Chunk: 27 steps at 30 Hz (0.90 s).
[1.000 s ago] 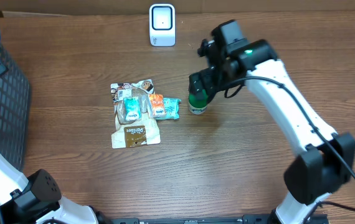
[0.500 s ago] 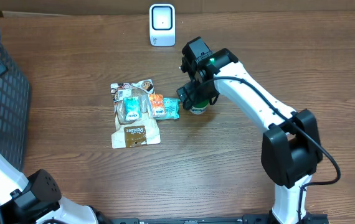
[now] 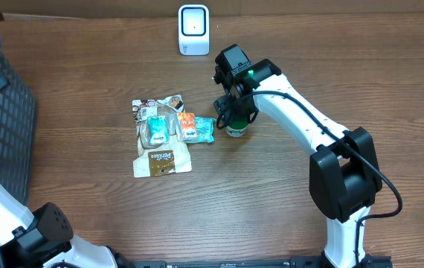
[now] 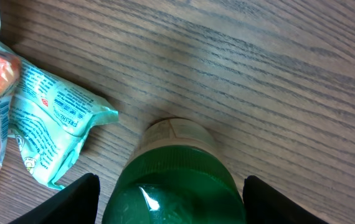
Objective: Scan the item barcode
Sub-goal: 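Lift the jar with the right gripper and hold it under the scanner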
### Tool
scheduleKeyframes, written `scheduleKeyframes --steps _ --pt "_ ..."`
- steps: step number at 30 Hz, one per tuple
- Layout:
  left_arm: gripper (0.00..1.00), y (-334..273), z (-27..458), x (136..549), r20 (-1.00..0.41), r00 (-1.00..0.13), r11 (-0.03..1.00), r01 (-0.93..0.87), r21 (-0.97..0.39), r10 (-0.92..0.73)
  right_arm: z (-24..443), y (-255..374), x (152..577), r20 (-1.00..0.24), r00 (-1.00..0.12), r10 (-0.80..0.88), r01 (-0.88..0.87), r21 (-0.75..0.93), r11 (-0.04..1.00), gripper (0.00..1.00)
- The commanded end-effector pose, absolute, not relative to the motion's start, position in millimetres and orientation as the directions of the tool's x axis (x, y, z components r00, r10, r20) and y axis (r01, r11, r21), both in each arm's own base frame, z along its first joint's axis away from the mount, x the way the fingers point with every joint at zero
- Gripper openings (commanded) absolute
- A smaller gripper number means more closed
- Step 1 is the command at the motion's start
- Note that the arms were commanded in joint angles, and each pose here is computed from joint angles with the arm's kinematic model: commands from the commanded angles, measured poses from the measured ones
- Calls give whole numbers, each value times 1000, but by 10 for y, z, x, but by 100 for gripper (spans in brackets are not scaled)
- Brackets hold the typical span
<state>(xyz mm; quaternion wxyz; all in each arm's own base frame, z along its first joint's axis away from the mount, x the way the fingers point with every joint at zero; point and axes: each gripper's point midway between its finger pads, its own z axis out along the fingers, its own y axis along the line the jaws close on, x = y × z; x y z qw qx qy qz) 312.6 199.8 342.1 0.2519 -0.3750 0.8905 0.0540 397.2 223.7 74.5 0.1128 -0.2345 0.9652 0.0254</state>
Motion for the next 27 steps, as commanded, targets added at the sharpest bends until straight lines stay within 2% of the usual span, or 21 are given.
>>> scheduleKeyframes --steps 1,4,8,27 --pt "100 1991 3424 3120 -489 -585 707 -700 -98 -647 714 2225 3987 -227 -866 -445 -456 -7 890 73" --pt "100 1990 3424 3119 -489 -585 707 -700 -98 -647 695 2224 3969 -221 -868 -444 -455 -2 891 79" --pt "100 1991 3424 3120 -489 -585 707 -700 -98 -647 630 2197 3938 -208 -872 -443 -452 -3 892 80" --pt "99 1990 3424 3119 -489 -585 707 -700 -98 -647 512 2152 3908 -197 -891 -408 -417 3 909 72"
